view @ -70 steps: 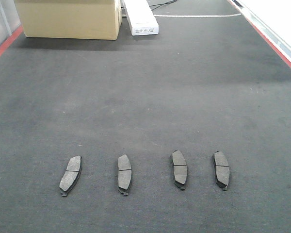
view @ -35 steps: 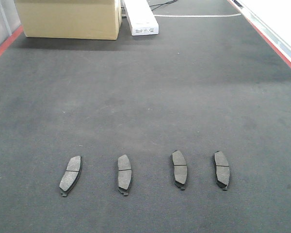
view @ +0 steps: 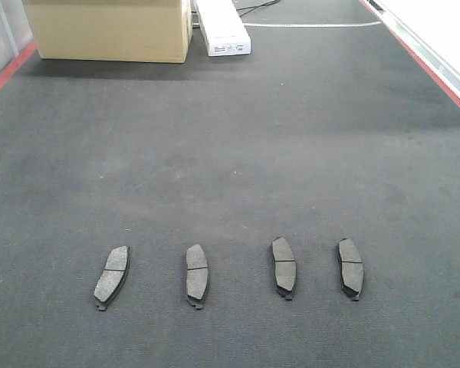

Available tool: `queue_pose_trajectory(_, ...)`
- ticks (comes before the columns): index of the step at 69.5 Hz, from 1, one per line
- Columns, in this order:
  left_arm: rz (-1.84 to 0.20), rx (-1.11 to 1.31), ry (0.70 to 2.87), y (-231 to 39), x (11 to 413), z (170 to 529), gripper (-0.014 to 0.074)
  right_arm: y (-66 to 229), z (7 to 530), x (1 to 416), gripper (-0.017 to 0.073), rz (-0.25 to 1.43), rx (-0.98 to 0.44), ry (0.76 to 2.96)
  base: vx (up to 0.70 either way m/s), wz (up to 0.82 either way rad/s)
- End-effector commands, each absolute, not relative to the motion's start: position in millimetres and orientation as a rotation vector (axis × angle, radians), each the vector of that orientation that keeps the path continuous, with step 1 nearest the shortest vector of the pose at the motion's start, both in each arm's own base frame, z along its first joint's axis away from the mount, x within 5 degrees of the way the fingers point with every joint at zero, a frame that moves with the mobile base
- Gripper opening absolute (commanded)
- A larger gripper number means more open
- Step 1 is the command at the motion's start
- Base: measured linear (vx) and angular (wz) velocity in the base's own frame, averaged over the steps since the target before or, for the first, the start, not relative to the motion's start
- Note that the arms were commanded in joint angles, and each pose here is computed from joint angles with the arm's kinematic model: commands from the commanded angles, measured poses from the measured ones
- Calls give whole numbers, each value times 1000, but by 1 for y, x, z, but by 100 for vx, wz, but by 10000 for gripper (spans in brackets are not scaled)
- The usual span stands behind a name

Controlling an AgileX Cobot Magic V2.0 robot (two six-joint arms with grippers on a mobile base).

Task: Move and align brake pads A on conveyor

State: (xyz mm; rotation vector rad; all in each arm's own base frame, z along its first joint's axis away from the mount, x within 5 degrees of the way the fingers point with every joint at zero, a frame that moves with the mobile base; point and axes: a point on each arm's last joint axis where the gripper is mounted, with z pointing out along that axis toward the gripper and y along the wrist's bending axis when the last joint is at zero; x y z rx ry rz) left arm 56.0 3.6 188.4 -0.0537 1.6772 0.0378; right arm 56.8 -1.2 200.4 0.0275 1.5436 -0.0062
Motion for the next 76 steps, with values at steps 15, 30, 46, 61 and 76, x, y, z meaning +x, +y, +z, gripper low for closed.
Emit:
queue_pose_trajectory(15, 31, -51, 1620, 3, 57, 186, -6, -2, 205, 56, -6, -14, 29, 1470, 0, 0)
queue_pose_trajectory(30, 31, -51, 1620, 3, 57, 186, -6, -2, 205, 56, -6, -14, 29, 1470, 0, 0)
queue_pose_trajectory(46, 31, -51, 1620, 3, 57, 186, -6, -2, 205, 56, -6, -14, 29, 1470, 0, 0)
queue_pose_trajectory(61, 31, -51, 1620, 3, 57, 186, -6, -2, 205, 56, -6, -14, 29, 1470, 0, 0)
queue_pose_trajectory(76, 31, -51, 1620, 3, 57, 186, -6, -2, 205, 56, -6, -14, 29, 1469, 0, 0)
